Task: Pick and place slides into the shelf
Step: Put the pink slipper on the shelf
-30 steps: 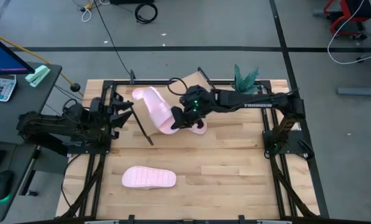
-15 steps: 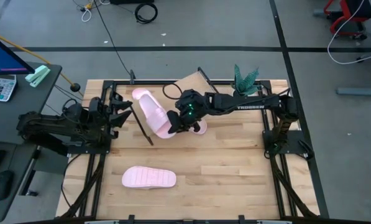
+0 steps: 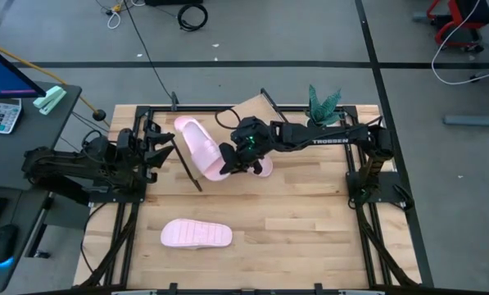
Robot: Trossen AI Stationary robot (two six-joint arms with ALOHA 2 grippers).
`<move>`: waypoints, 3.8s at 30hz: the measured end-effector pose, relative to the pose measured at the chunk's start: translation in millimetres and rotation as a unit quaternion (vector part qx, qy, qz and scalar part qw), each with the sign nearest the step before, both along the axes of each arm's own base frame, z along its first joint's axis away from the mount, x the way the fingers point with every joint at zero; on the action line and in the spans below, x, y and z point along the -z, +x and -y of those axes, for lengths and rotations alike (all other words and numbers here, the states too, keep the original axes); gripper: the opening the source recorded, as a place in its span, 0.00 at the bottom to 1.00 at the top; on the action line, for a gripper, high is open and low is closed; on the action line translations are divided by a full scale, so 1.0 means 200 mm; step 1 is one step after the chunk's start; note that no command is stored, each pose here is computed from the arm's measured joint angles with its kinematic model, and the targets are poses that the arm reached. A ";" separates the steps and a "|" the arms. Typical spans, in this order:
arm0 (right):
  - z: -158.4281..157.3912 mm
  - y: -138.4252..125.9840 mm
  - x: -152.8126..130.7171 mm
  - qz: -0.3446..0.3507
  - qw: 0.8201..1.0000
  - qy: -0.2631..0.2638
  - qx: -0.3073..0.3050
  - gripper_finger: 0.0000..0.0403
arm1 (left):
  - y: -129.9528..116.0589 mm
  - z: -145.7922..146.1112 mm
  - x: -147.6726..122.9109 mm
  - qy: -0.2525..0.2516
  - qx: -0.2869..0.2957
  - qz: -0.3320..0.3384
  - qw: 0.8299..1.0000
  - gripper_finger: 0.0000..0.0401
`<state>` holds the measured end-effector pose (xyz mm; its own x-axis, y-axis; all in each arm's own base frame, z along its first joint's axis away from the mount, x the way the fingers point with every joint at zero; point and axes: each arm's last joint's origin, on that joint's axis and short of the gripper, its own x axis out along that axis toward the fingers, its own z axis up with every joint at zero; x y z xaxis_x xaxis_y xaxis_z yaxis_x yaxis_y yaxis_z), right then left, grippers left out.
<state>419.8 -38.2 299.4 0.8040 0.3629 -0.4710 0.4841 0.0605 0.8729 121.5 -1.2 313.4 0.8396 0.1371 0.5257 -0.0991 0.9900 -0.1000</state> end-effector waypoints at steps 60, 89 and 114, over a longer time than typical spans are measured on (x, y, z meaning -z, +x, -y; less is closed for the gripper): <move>0.01 0.13 0.27 -0.045 0.999 0.004 0.001 0.44 | 0.01 0.00 0.01 -0.004 0.003 -0.012 1.000 0.43; -0.02 0.14 0.26 -0.034 0.999 0.015 -0.017 0.63 | 0.01 0.00 0.01 -0.004 0.003 -0.016 1.000 0.43; 0.05 0.01 0.21 -0.085 0.995 -0.017 -0.051 0.78 | 0.02 0.00 0.03 -0.003 0.003 -0.030 1.000 0.43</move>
